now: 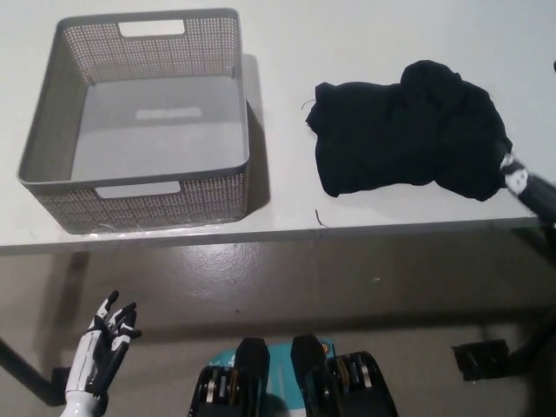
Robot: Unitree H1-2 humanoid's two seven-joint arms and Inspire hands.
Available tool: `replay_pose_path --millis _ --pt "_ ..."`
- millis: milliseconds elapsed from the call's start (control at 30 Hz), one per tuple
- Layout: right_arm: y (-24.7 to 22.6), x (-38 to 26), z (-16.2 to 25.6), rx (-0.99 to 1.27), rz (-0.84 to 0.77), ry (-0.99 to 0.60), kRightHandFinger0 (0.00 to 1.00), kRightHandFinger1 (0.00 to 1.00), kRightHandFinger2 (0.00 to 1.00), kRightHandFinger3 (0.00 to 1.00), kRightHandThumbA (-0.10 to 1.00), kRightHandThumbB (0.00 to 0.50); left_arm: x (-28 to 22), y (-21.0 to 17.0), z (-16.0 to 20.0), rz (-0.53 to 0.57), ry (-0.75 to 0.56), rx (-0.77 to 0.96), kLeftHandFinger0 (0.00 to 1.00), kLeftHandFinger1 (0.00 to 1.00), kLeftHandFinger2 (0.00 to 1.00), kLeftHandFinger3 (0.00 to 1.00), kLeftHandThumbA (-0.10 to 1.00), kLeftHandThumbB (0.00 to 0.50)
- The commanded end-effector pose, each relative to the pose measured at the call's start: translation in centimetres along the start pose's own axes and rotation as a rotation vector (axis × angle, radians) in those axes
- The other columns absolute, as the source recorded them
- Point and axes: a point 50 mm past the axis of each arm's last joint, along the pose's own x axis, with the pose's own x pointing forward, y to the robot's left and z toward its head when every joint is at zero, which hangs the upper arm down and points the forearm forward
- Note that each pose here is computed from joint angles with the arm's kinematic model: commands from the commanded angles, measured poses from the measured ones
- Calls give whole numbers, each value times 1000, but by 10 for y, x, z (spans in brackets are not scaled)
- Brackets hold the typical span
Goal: Use the right hand to pick up a t shirt on the right hand side and place it into a contianer on the left side
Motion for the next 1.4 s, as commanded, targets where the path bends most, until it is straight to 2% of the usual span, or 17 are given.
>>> replay_pose_path --millis 0,67,267,533,600,733,1033,1167,1367 --pt "0 32 -11 -89 48 47 1000 1000 1000 1000 707 500 11 6 11 -8 -81 24 816 897 874 1000 705 431" --pt "8 40 -16 -101 72 54 1000 1000 1000 1000 698 500 11 5 11 -10 -85 30 814 896 861 1000 704 426" --pt "38 56 -29 -143 164 75 1000 1000 1000 1000 788 500 12 5 11 -19 -86 38 823 908 862 1000 722 424" --pt "66 55 -33 -158 261 99 1000 1000 1000 1000 755 500 15 4 14 -28 -92 44 820 900 870 1000 713 405" --pt "73 54 -31 -164 281 94 1000 1000 1000 1000 835 500 15 5 15 -31 -91 49 827 908 870 1000 723 413" --pt "81 54 -27 -170 315 94 1000 1000 1000 1000 849 500 16 5 16 -34 -90 48 826 911 864 1000 722 422" --pt "93 57 -19 -180 344 80 1000 1000 1000 1000 837 500 17 4 17 -34 -85 49 803 894 865 1000 713 418" --pt "99 60 -18 -190 360 79 1000 1000 1000 1000 827 500 18 3 19 -37 -89 53 801 894 871 1000 701 391" --pt "105 63 -20 -168 364 85 1000 1000 1000 1000 875 500 20 2 22 -44 -91 43 792 887 869 1000 702 410"
